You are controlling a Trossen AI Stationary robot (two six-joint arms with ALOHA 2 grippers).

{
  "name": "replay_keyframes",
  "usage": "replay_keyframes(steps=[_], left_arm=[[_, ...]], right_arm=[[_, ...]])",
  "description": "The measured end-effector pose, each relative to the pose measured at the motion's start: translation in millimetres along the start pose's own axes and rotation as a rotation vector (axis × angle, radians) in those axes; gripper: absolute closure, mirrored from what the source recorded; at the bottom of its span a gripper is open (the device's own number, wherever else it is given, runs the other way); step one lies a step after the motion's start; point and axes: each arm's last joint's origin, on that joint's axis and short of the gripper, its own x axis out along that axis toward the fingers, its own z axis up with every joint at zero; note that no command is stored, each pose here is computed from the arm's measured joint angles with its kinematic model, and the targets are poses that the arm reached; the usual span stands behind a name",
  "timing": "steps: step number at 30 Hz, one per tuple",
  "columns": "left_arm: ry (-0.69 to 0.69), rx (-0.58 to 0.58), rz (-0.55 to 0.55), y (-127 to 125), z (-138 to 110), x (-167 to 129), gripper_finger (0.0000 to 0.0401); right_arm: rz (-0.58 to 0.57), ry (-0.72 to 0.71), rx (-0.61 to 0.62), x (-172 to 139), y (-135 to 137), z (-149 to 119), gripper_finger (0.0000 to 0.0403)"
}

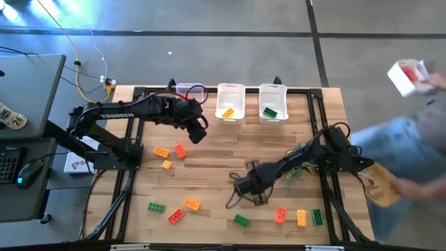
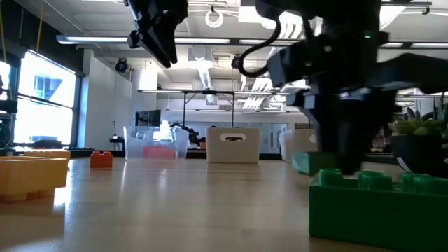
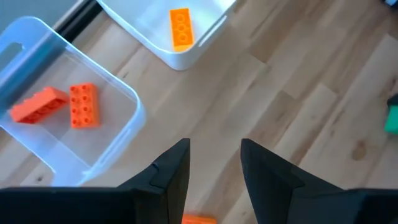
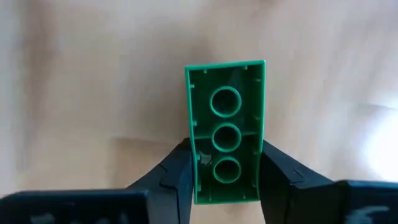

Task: Sort & place blocks by color
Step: Put the green game piece into the right white bin

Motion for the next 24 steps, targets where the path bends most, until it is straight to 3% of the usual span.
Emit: replay_keyframes(steps=[5,11,17,24], left_arm=[[0.001,0.029,0.027,14.7,6.1,3.6,0.0270],[0.002,0.052,0.065,33.8,13.0,7.4,0.0270],[-0.010,0.027,0.087,47.1,18.3,9.6,0.0270],[0.005,0.047,0.044,52.6,19.8,10.7,0.0270]], right_arm=[[-0.093,-0.020,0.110,-20.4,-40.9,-1.4,0.0294],[-0.208,-0.111,0.368,-51.7,-103.5,-8.8,0.0294],[-0.298,-0.188,0.657,-83.3,-165.2,-31.7,0.0294],[-0.350,-0.224,0.862,-105.1,-225.1,-65.9,0.0294]])
